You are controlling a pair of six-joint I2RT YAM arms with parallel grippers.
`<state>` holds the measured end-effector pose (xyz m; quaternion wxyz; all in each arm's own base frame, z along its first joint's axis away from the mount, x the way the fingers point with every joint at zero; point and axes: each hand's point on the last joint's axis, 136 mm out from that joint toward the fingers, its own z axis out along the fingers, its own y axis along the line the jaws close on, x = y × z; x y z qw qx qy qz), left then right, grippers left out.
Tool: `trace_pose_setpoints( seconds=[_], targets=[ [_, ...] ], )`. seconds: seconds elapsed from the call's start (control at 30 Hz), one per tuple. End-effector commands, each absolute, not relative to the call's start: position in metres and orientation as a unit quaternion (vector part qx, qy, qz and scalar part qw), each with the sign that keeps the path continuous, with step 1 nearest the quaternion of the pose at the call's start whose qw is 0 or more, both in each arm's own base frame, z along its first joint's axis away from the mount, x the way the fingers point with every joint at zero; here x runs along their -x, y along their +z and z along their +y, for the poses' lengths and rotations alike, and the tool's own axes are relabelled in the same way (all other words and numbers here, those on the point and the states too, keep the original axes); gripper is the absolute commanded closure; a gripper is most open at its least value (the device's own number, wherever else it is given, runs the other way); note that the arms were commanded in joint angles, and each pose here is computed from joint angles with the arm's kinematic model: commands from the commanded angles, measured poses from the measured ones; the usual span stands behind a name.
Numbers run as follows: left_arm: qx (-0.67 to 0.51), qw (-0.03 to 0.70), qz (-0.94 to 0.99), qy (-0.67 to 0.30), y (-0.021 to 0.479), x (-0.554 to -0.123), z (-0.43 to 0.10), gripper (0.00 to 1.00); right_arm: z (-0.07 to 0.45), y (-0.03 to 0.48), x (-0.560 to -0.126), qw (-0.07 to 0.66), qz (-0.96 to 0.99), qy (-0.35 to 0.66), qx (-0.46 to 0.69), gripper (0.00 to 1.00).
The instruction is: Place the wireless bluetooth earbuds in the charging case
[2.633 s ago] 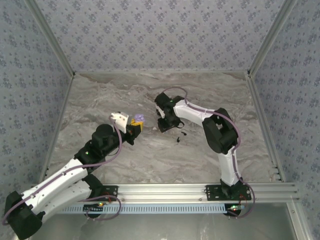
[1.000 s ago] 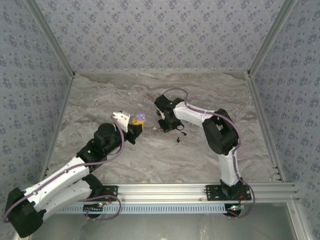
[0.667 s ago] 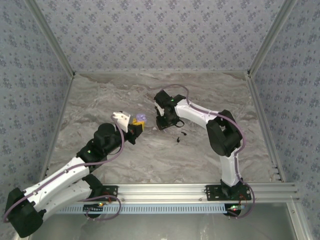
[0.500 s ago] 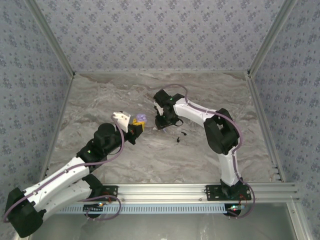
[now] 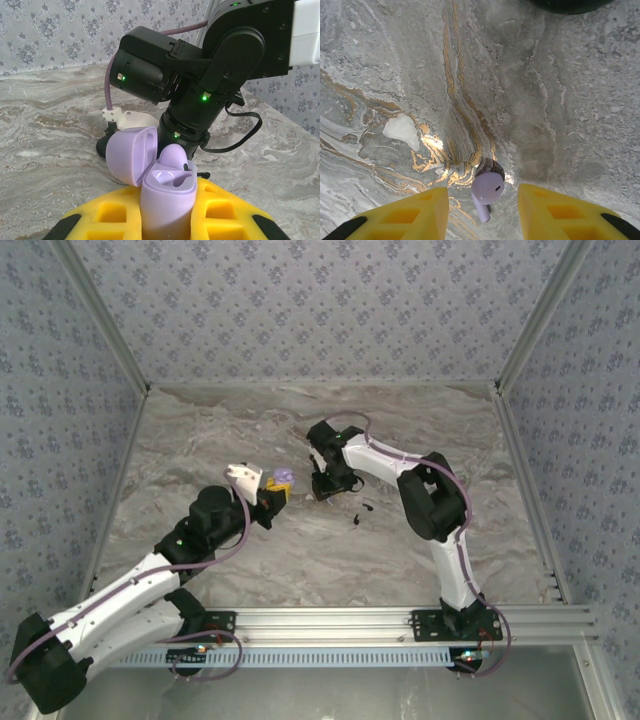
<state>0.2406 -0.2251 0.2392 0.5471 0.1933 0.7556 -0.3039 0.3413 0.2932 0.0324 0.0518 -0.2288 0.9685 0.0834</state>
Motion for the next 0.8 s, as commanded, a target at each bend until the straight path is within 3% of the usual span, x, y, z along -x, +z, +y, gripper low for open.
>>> trace_pose_setpoints(
  seconds=[0.0, 0.77],
  targets=[
    [-0.192, 0.562, 0.738, -0.32, 0.26, -0.24, -0.23, 0.83, 0.293, 0.03, -0.337, 0.029, 0.971, 0.085, 0.222, 0.59],
    [-0.191, 0.561, 0.74, -0.318, 0.258, -0.24, -0.228, 0.83, 0.291, 0.008, -0.333, 0.011, 0.973, 0.031, 0.228, 0.64]
  ],
)
